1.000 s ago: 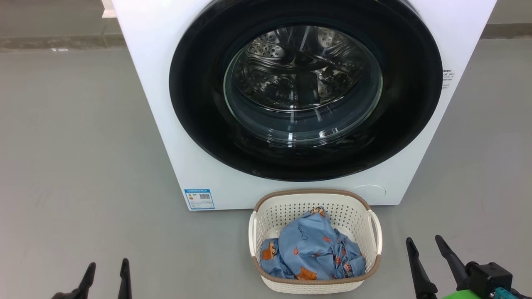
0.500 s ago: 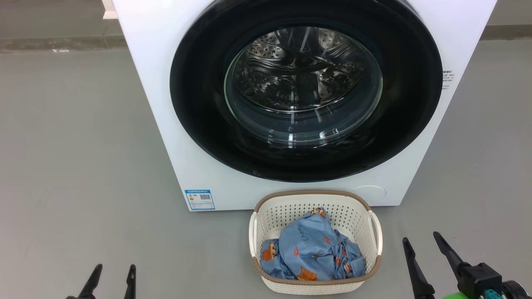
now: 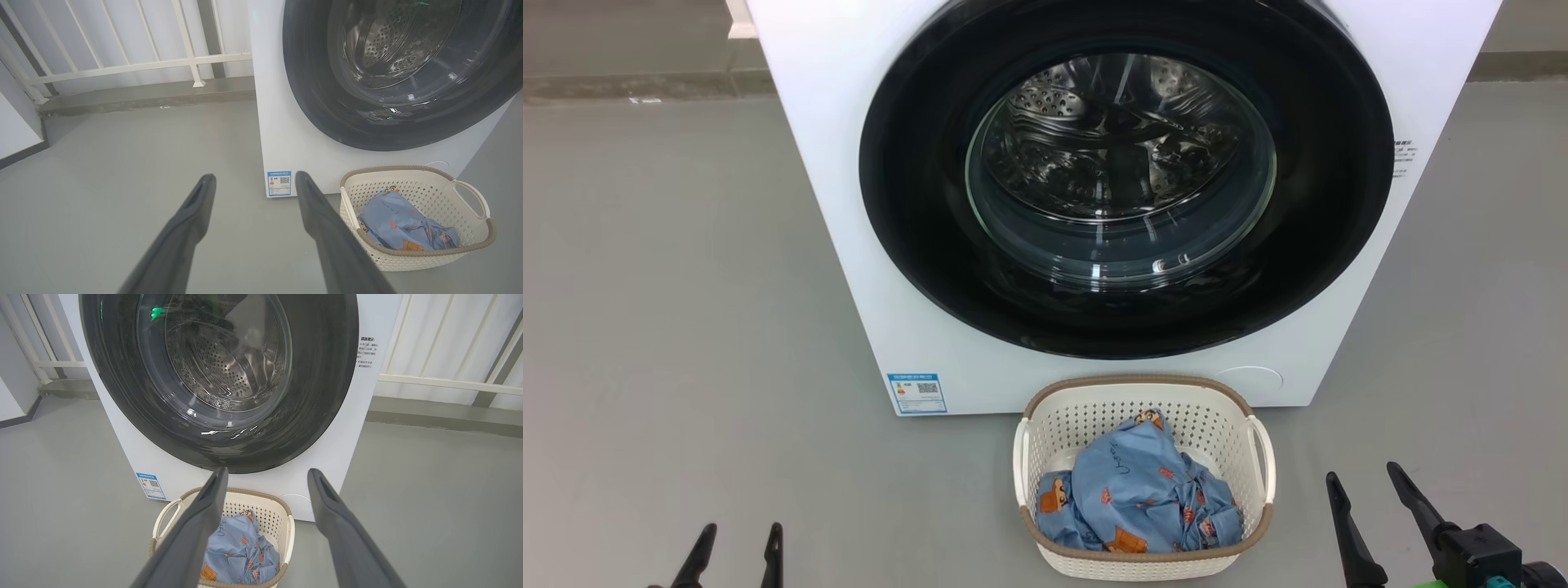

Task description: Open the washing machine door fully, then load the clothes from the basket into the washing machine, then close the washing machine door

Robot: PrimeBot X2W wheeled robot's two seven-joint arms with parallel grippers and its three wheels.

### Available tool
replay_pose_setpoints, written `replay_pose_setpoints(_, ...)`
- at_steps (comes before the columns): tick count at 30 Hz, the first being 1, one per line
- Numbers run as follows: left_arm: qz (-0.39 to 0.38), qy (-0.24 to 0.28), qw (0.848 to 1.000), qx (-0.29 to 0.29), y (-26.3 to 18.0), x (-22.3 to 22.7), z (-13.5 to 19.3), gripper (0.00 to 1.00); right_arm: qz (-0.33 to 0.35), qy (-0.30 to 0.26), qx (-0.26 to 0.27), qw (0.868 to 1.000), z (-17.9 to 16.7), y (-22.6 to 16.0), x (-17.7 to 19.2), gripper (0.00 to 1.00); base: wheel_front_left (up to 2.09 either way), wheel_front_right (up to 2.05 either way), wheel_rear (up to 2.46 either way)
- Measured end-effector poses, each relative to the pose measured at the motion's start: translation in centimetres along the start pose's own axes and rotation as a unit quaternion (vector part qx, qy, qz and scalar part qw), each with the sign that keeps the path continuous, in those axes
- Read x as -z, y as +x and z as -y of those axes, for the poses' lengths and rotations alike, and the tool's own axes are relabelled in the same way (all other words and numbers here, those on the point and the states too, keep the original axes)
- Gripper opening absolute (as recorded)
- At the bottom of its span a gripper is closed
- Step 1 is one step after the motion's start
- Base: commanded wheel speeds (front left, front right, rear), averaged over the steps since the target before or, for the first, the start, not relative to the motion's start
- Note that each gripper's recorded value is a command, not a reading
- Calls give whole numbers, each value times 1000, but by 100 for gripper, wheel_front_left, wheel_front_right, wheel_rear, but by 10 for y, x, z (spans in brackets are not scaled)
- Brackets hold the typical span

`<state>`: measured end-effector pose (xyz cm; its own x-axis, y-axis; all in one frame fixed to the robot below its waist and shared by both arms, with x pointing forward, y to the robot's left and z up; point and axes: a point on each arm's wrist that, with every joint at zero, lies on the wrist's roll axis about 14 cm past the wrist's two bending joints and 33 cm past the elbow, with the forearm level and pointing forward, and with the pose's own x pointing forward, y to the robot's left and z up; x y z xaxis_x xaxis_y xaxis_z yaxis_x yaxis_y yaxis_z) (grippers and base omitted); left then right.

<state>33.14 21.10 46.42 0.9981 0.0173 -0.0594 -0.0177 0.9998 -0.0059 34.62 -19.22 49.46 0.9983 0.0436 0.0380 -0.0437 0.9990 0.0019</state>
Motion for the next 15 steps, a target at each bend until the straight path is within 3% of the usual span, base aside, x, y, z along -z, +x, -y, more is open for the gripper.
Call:
replay_pose_setpoints(7, 0, -1, 1000, -1, -1, 0, -1, 100, 3, 0, 0, 1000, 0, 0, -2, 100, 24, 24, -49)
replay_pose_setpoints(15, -1, -3, 1000, 4, 1, 1, 2, 100, 2, 3, 0, 1000, -2, -1, -1, 100, 78, 78, -155)
